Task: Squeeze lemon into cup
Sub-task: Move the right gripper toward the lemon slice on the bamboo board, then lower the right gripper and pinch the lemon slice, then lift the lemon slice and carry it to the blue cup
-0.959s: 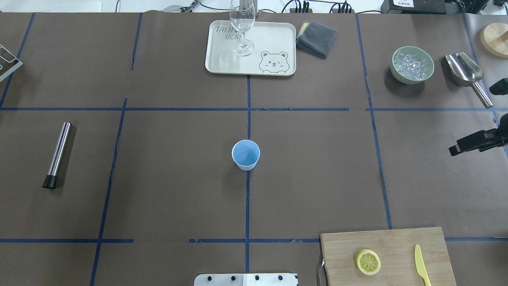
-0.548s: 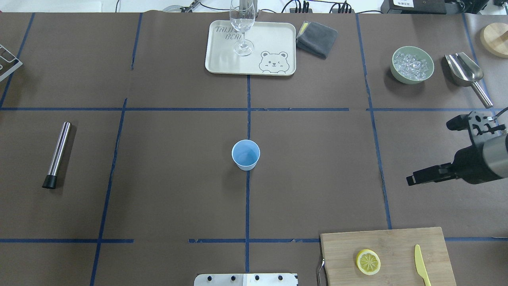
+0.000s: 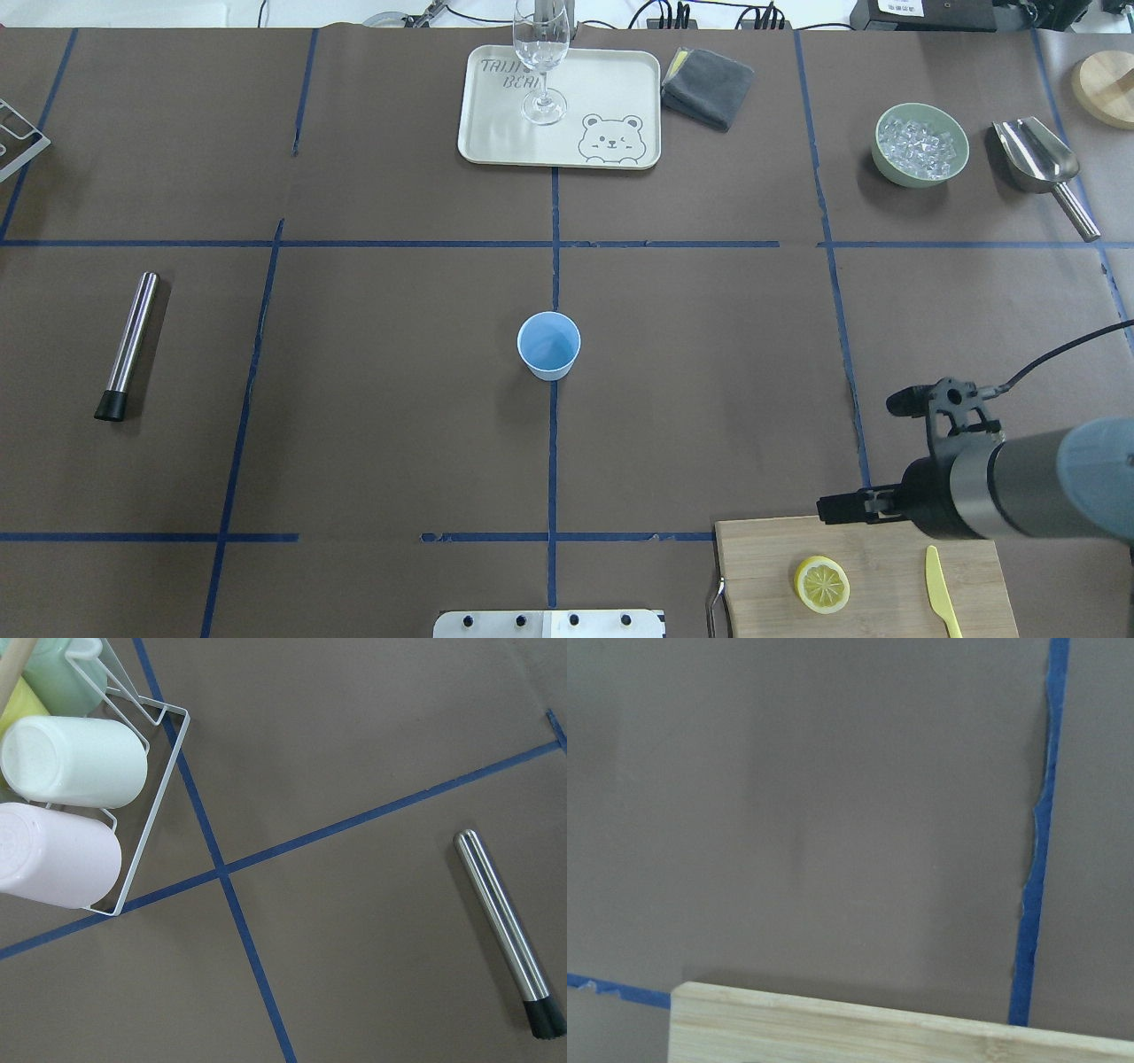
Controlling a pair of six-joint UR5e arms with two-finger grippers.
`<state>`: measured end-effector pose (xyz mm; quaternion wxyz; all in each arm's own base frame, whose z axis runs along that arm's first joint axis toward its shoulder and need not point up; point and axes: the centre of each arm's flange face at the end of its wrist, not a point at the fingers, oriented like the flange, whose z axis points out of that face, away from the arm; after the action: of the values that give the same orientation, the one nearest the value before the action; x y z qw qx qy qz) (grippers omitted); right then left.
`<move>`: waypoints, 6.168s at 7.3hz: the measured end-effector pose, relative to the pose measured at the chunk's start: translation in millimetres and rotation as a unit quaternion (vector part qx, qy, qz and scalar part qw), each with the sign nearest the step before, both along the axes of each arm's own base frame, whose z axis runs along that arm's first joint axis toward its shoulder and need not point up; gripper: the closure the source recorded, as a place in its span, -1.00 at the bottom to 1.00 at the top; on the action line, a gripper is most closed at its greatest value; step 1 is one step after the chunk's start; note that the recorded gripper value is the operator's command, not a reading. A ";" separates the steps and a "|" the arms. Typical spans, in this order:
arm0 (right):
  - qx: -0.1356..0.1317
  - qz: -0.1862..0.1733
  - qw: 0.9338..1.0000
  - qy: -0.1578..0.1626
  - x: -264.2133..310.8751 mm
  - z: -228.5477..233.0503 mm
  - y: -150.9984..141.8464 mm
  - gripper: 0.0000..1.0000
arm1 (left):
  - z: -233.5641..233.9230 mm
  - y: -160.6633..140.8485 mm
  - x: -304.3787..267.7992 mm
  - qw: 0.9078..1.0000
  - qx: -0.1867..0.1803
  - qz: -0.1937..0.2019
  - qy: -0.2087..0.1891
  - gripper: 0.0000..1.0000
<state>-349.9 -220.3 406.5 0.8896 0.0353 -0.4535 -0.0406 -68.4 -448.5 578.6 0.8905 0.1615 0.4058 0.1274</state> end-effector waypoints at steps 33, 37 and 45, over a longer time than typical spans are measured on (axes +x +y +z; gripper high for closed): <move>-0.022 0.062 0.996 0.056 -53.9 -3.1 66.5 -0.21 | -6.9 1.4 -2.8 1.000 0.003 -0.005 0.007 -1.00; -0.024 0.067 0.996 0.048 -42.2 -12.6 62.6 -0.21 | -6.3 1.9 -2.7 1.000 0.002 -0.005 0.008 -1.00; -0.045 0.144 0.987 -0.060 -67.4 -125.6 -38.6 -0.21 | -5.1 3.0 -2.3 1.000 0.000 -0.004 0.015 -1.00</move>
<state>-417.3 -258.9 280.9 0.8583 0.0626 -0.4973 0.1103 -70.7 -445.5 573.5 0.8851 0.1646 0.4181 0.1214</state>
